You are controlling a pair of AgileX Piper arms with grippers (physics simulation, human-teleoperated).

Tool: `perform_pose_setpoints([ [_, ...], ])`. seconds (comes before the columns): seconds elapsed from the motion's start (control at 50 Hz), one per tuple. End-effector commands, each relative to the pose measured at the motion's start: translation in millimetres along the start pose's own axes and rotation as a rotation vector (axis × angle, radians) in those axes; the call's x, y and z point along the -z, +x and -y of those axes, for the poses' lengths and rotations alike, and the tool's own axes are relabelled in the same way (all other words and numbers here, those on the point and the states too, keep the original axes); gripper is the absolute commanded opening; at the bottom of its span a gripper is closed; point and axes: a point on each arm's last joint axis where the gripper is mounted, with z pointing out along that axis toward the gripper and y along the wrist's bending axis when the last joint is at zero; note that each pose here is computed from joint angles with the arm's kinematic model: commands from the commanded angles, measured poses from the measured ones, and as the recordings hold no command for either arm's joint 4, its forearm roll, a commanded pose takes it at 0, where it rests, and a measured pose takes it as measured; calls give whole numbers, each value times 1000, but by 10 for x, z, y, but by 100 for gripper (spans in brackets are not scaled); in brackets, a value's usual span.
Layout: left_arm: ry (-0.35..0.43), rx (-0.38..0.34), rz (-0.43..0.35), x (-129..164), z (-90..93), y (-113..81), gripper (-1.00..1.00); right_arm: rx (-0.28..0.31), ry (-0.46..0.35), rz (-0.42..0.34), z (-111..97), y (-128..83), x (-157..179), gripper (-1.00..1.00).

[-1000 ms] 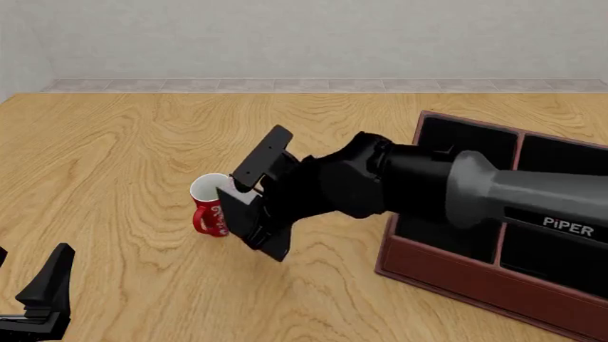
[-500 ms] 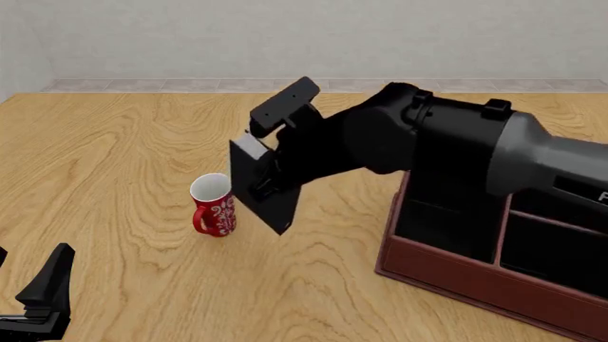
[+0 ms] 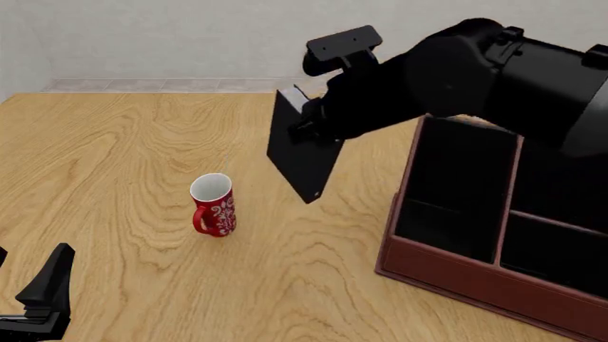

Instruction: Pick up the book and place it in the left compartment of the caddy.

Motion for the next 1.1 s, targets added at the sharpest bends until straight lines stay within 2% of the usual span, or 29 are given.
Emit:
perform_pose_setpoints([
  [0.02,0,0,0,0,0,0,100,-93,52,76,227,-141,475,-100],
  [0.04,0,0,0,0,0,0,100,-118,58,71,253,-141,477,-100],
  [0.1,0,0,0,0,0,0,100,-141,75,83,323,-159,558,-100],
  [0.26,0,0,0,0,0,0,100,-151,97,114,400,-224,764,-100],
  [0.28,0,0,0,0,0,0,100,-169,104,115,427,-230,790,-100],
  [0.34,0,0,0,0,0,0,100,-161,108,123,436,-242,843,-100],
  [0.48,0,0,0,0,0,0,100,-204,156,161,596,-259,1056,-100],
  [0.52,0,0,0,0,0,0,100,-211,152,163,576,-261,1096,-100],
  [0.76,0,0,0,0,0,0,100,-284,229,193,805,-194,1315,-100],
  [0.84,0,0,0,0,0,0,100,-332,291,207,988,-142,1422,-100],
  [0.98,0,0,0,0,0,0,100,-360,332,218,1075,-99,1553,-100],
  [1.04,0,0,0,0,0,0,100,-342,349,235,1095,-101,1629,-100],
  [1.06,0,0,0,0,0,0,100,-366,352,229,1110,-91,1634,-100],
  [1.1,0,0,0,0,0,0,100,-371,367,238,1139,-80,1680,-100],
])
